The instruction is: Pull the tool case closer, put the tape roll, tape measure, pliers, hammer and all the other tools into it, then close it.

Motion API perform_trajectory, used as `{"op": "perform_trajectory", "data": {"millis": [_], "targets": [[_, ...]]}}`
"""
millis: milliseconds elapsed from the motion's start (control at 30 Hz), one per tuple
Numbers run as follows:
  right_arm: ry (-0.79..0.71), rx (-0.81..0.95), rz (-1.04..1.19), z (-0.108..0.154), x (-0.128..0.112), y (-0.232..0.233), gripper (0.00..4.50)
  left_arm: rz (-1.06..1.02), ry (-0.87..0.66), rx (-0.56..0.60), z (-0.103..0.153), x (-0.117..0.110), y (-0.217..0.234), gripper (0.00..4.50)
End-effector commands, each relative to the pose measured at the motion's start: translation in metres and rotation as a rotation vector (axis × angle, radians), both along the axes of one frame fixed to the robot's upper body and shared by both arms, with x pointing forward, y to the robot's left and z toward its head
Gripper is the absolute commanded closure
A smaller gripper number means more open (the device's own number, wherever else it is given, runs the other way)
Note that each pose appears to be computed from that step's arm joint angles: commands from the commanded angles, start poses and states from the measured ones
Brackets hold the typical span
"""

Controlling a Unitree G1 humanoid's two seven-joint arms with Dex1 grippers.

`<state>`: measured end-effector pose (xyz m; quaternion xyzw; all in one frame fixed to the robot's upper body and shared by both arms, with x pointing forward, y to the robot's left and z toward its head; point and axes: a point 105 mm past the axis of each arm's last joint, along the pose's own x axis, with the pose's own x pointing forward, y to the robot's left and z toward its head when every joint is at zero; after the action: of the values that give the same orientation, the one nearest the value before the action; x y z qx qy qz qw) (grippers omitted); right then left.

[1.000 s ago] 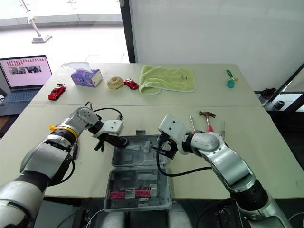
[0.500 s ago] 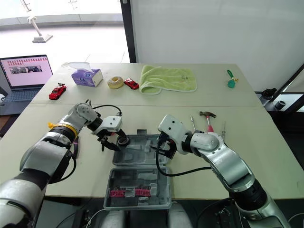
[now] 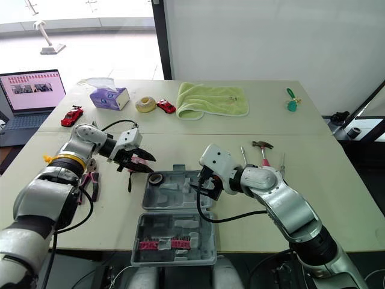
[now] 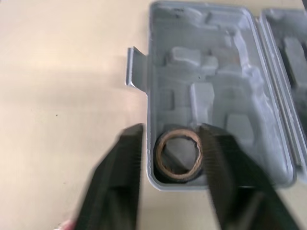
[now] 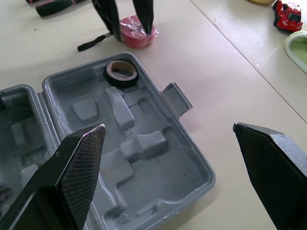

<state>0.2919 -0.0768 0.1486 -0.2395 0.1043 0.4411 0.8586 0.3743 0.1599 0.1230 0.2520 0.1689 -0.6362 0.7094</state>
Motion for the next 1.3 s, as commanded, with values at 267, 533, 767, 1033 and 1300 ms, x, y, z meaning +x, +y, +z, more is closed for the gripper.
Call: {"op": "perform_trajectory", "data": {"millis": [267, 533, 767, 1033, 1300], "targets": [[-0.031, 0.019, 0.026, 0.007, -0.003, 0.004, 0.0, 0.1, -0.087, -0.178, 0.0, 0.003, -0.006, 2.84], [-0.031, 0.022, 0.028, 0.007, -0.003, 0.006, 0.0, 0.111, -0.146, -0.136, -0.028, -0.005, -0.003, 2.84], [-0.028, 0.025, 0.025, 0.007, -0.004, 0.005, 0.0, 0.039, -0.2, -0.009, -0.057, -0.018, -0.002, 2.84], [-0.028, 0.028, 0.021, 0.008, -0.005, 0.004, 0.0, 0.005, -0.247, 0.079, -0.072, -0.021, -0.003, 2.84], [-0.026, 0.026, 0.022, 0.008, -0.004, 0.004, 0.0, 0.015, -0.246, 0.0, -0.051, -0.014, -0.006, 2.84]]}}
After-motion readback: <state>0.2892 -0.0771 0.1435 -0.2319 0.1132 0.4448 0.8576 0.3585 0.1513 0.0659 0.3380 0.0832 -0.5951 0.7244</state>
